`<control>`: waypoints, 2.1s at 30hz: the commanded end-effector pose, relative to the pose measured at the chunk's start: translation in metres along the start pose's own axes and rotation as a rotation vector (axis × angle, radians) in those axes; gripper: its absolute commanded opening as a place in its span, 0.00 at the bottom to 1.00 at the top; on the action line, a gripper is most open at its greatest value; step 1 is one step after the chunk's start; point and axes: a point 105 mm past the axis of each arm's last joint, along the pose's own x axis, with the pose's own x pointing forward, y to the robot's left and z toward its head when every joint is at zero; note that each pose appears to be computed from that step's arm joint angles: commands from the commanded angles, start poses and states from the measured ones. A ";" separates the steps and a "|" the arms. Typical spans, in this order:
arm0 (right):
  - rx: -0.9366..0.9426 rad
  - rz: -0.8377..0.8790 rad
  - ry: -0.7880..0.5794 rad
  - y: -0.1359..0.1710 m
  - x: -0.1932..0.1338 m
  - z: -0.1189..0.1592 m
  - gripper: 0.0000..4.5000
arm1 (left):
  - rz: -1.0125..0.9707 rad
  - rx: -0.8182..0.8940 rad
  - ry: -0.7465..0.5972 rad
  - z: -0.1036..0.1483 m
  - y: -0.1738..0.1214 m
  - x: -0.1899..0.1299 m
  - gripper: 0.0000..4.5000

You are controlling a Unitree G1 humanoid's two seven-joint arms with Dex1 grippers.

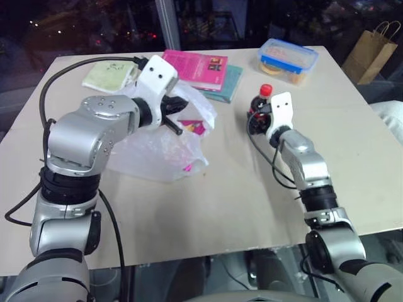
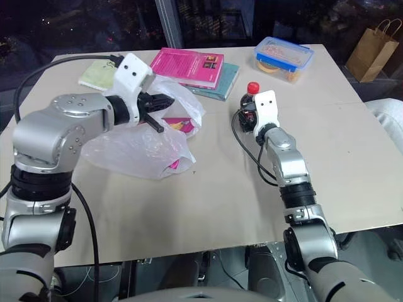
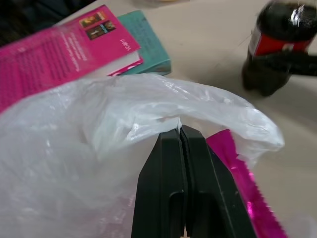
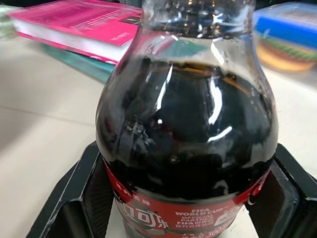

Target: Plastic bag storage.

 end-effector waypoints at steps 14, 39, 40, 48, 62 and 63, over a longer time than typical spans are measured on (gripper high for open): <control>0.253 0.580 -0.285 0.141 -0.016 0.084 0.67 | -0.309 -0.356 -0.190 0.058 -0.011 -0.019 0.00; 0.382 0.668 -0.026 0.201 0.036 0.041 0.67 | -0.155 -0.413 -0.411 0.049 0.000 -0.052 0.00; 0.435 0.667 -0.036 0.200 0.037 0.047 0.67 | -0.112 -0.339 -0.393 0.033 -0.002 -0.057 0.00; 0.563 0.757 -0.052 0.200 0.031 0.066 0.67 | -0.139 -0.293 -0.179 -0.052 -0.028 -0.098 0.44; 0.517 0.719 -0.049 0.184 0.031 0.066 0.67 | -0.301 -0.382 0.062 -0.123 -0.088 -0.104 0.72; 0.513 0.717 -0.050 0.183 0.031 0.066 0.67 | -0.300 -0.392 0.046 -0.125 -0.092 -0.097 0.72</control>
